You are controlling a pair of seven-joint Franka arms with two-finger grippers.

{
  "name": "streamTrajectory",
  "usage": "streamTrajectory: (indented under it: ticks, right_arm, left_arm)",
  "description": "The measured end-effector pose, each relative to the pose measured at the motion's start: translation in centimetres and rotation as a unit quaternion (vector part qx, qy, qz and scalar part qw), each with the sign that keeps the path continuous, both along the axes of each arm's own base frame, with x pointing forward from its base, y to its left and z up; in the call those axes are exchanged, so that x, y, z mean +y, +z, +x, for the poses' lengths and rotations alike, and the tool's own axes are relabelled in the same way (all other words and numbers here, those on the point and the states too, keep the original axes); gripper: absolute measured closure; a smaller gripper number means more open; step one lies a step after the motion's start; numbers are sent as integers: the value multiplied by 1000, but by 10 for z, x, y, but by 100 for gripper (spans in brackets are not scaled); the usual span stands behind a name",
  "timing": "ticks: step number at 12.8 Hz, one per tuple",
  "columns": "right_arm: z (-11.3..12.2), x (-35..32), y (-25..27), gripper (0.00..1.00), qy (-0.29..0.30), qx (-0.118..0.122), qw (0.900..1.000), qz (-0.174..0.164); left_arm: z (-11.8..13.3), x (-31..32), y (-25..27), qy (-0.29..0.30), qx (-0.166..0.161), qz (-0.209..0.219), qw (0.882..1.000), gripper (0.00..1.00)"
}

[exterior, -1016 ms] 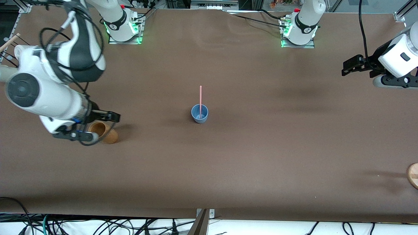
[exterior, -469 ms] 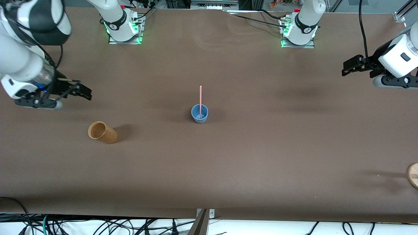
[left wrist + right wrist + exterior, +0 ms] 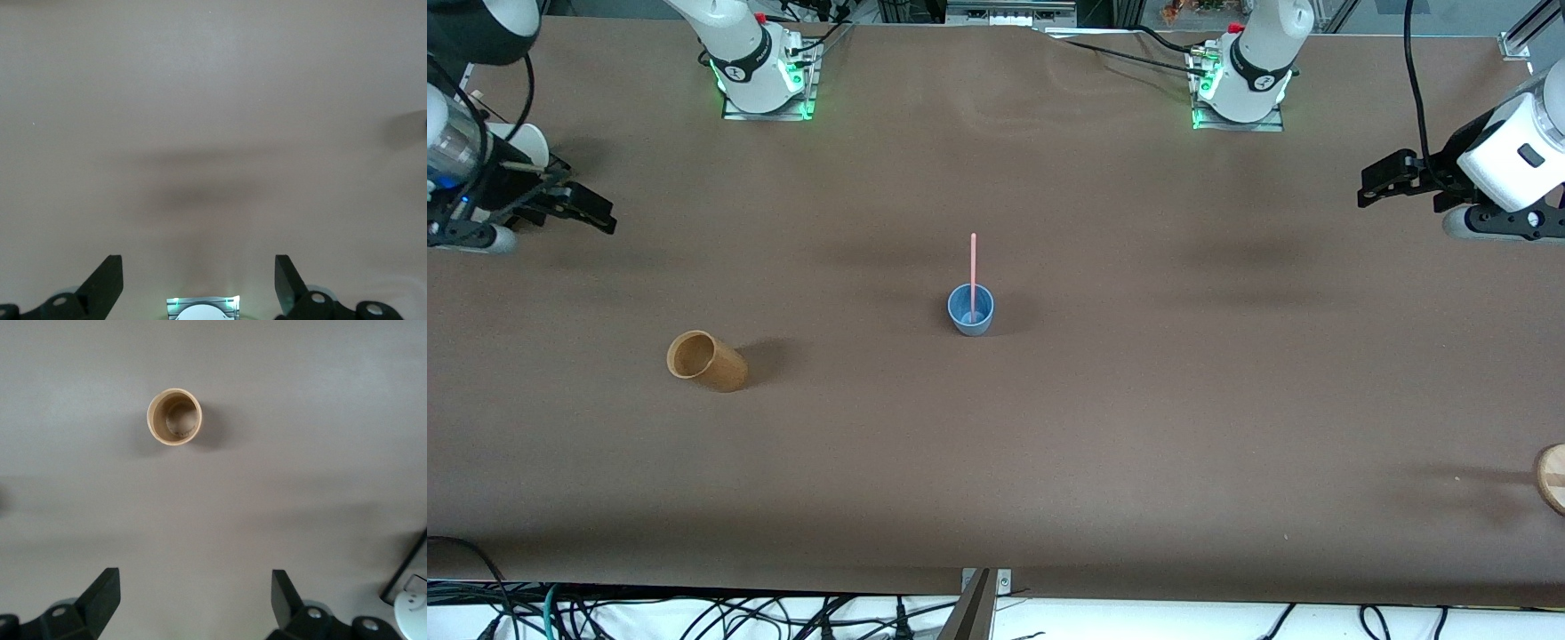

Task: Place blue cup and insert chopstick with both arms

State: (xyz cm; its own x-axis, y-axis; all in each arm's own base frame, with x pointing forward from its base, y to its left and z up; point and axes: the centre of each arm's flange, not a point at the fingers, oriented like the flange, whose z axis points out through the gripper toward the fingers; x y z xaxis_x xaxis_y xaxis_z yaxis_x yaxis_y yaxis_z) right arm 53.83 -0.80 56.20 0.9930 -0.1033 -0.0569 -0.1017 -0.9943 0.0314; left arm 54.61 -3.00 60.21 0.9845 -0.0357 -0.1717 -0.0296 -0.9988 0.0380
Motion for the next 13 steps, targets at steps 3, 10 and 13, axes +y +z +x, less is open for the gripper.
streamTrajectory:
  ticks: [3,10,13]
  right_arm:
    - [-2,-1,16,0,-1,-1,1000,0]
    - [7,1,11,0,-2,-18,1000,17]
    - [12,-2,9,0,-5,-26,999,17]
  left_arm:
    - [0,0,0,0,0,0,1000,0]
    - [0,1,0,1,0,0,1000,0]
    - [0,2,0,2,0,0,1000,0]
